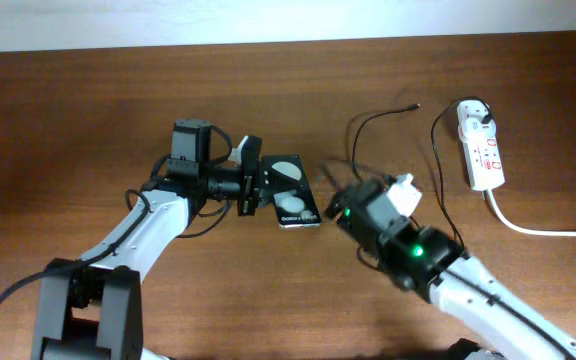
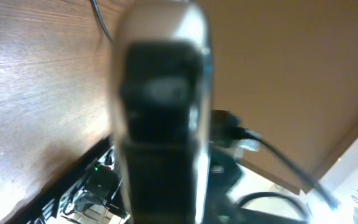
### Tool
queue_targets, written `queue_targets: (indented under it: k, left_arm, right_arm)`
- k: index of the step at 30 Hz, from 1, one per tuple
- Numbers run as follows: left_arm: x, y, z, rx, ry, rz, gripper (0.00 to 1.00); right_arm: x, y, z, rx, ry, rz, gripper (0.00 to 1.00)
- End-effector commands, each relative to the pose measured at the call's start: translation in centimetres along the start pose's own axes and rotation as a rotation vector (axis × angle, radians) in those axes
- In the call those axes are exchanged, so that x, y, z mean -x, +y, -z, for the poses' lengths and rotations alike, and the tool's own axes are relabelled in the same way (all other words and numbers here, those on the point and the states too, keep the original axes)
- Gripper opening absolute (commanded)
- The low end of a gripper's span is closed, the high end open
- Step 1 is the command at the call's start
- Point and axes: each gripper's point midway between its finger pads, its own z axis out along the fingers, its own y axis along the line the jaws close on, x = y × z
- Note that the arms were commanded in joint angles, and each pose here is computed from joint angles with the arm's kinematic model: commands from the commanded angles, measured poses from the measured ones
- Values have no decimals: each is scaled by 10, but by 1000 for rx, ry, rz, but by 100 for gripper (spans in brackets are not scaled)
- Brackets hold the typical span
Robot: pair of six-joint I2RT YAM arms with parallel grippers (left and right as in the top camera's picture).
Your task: Plug charger to phone and switch on socket
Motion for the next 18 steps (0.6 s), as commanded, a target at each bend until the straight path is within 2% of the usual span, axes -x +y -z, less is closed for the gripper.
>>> queue_targets:
  k: [1, 8, 9, 12, 18]
  left_arm:
    - [0, -5, -1, -3, 4, -29, 0]
    - [1, -4, -1, 0, -3, -29, 0]
    - [1, -4, -1, 0, -3, -29, 0]
    - [1, -4, -1, 0, -3, -29, 0]
    - [0, -4, -1, -1, -1, -29, 0]
  right_arm:
    - [52, 22, 15, -25, -64, 78, 99]
    - [125, 46, -10, -179, -33, 116, 99]
    - [137, 48, -22, -208, -28, 102, 100]
    - [171, 55, -75, -231, -53, 43, 90]
    - [190, 20, -184, -258, -54, -28, 90]
